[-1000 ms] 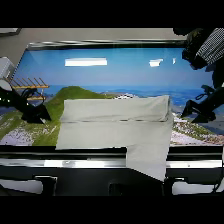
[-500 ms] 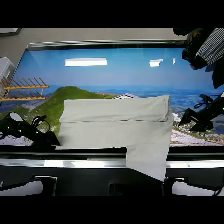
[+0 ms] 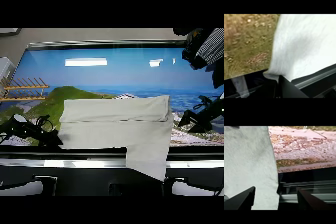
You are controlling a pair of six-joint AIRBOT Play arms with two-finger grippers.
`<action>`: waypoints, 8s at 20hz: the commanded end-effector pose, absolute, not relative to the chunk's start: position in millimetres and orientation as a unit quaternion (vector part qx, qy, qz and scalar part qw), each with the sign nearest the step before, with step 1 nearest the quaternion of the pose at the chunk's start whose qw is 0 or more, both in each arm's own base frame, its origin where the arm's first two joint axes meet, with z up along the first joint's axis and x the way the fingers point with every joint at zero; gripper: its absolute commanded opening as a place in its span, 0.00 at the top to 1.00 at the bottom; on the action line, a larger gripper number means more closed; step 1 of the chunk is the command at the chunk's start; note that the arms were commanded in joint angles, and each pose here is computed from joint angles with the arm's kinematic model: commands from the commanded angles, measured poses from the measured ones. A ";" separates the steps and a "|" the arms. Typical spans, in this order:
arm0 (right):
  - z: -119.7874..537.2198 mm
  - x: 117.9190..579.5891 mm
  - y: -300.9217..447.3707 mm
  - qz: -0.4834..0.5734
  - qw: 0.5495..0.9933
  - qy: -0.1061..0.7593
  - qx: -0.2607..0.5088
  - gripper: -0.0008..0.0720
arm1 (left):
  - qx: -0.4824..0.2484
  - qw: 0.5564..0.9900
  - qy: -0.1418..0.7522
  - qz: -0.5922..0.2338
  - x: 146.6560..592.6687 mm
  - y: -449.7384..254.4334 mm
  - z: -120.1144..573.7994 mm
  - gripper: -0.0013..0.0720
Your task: Fold the clothes and pants, and hang the long-sleeved shirts on hangers.
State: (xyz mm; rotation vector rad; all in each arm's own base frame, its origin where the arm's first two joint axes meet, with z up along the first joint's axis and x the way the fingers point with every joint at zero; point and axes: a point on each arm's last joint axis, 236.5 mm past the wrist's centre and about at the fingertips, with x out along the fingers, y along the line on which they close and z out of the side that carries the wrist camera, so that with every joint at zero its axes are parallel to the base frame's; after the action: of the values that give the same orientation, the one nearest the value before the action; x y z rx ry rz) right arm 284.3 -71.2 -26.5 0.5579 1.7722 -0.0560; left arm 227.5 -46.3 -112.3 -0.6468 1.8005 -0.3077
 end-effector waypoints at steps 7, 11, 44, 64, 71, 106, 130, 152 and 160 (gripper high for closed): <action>-104.0 171.5 11.1 0.067 0.497 0.815 0.292 0.19 | -0.263 0.601 0.741 -0.143 236.1 -47.6 -91.4 0.95; -117.2 164.1 15.9 0.076 0.504 0.811 0.288 0.25 | -0.269 0.603 0.737 -0.145 238.3 -50.2 -89.5 0.95; -61.4 519.5 -9.9 0.055 0.765 0.538 0.350 0.92 | -0.331 0.673 0.646 -0.144 454.7 -50.4 -72.4 0.95; -19.0 505.5 -75.9 0.078 0.765 0.529 0.359 0.02 | -0.309 0.690 0.628 -0.183 440.3 -22.6 13.0 0.02; -86.3 443.8 -137.3 0.080 0.674 0.584 0.446 0.01 | -0.264 0.762 0.557 -0.197 440.9 -39.4 96.9 0.02; 69.1 444.1 35.9 0.107 0.753 0.614 0.210 0.92 | -0.199 0.739 0.543 -0.345 444.9 -358.5 -5.5 0.95; 170.2 371.5 144.6 0.189 0.801 0.558 0.107 0.92 | -0.399 0.664 0.577 -0.258 369.2 -529.6 -81.4 0.96; -21.3 407.0 428.7 0.296 0.682 0.604 0.287 0.52 | -0.092 0.939 0.329 -0.037 451.2 -34.3 243.3 0.95; 48.3 435.5 318.6 0.314 0.702 0.588 0.249 0.03 | -0.080 0.928 0.361 -0.040 448.1 -36.6 213.3 0.95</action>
State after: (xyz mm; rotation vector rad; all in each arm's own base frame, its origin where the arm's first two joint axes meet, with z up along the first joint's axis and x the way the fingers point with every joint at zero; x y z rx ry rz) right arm 423.6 382.1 29.1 0.6361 1.3186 0.7416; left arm 450.2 -37.8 220.7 -0.1768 0.7227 -0.0814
